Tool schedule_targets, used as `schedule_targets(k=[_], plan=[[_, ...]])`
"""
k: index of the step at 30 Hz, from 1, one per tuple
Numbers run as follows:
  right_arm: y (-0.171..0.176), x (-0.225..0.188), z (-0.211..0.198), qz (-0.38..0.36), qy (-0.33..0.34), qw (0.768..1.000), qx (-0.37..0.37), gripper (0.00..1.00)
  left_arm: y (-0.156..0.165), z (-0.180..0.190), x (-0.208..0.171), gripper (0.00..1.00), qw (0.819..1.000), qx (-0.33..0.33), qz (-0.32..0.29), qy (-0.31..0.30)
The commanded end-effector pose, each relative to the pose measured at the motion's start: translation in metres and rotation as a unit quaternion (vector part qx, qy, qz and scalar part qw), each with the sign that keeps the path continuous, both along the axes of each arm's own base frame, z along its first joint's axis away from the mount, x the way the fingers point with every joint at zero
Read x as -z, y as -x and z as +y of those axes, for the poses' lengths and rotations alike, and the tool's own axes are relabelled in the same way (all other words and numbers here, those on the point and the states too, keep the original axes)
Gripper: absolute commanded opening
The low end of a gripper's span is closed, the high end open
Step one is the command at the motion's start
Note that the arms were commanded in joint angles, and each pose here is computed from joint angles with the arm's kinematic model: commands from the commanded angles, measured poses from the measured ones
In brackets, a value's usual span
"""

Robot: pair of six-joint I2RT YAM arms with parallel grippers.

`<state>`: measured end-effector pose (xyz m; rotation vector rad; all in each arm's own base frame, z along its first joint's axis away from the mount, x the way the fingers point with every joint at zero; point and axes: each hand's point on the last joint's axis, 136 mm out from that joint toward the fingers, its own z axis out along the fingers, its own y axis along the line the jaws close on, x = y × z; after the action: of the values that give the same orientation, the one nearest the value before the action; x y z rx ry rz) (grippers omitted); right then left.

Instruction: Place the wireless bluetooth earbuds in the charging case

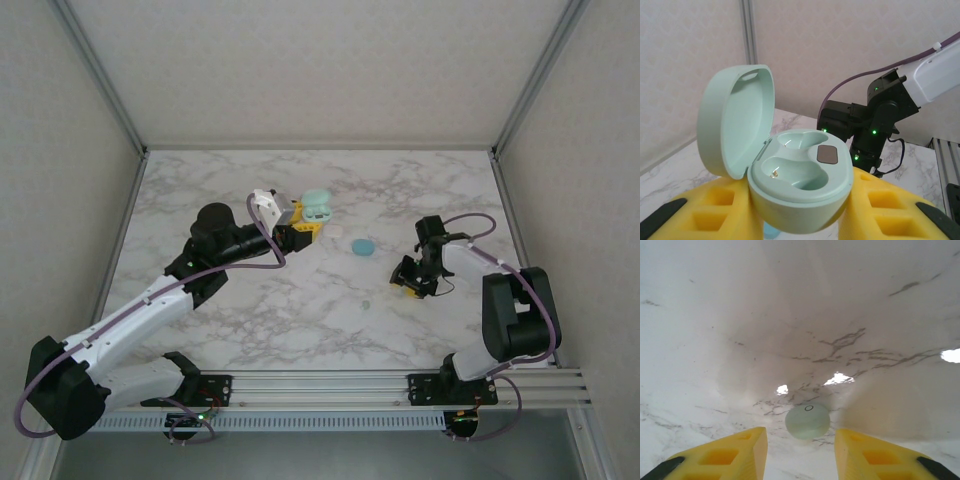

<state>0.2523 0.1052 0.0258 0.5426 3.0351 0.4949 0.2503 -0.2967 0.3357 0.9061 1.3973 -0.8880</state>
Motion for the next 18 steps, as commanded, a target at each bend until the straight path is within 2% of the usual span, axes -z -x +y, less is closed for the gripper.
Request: schedule_targets(k=[1,4,18], plan=[[-0.006,-0.002,-0.004,0.003,0.025,1.000,0.002,0.41,0.004,0.002,-0.002,0.24,1.000,-0.003,-0.009,0.001],[-0.009,-0.001,-0.003,0.003,0.029,1.000,0.001,0.37,0.004,0.002,-0.001,0.23,1.000,-0.003,-0.007,0.001],[-0.018,0.001,0.005,0.008,0.041,0.999,-0.019,0.35,0.005,0.004,-0.001,0.23,1.000,-0.006,-0.008,-0.001]])
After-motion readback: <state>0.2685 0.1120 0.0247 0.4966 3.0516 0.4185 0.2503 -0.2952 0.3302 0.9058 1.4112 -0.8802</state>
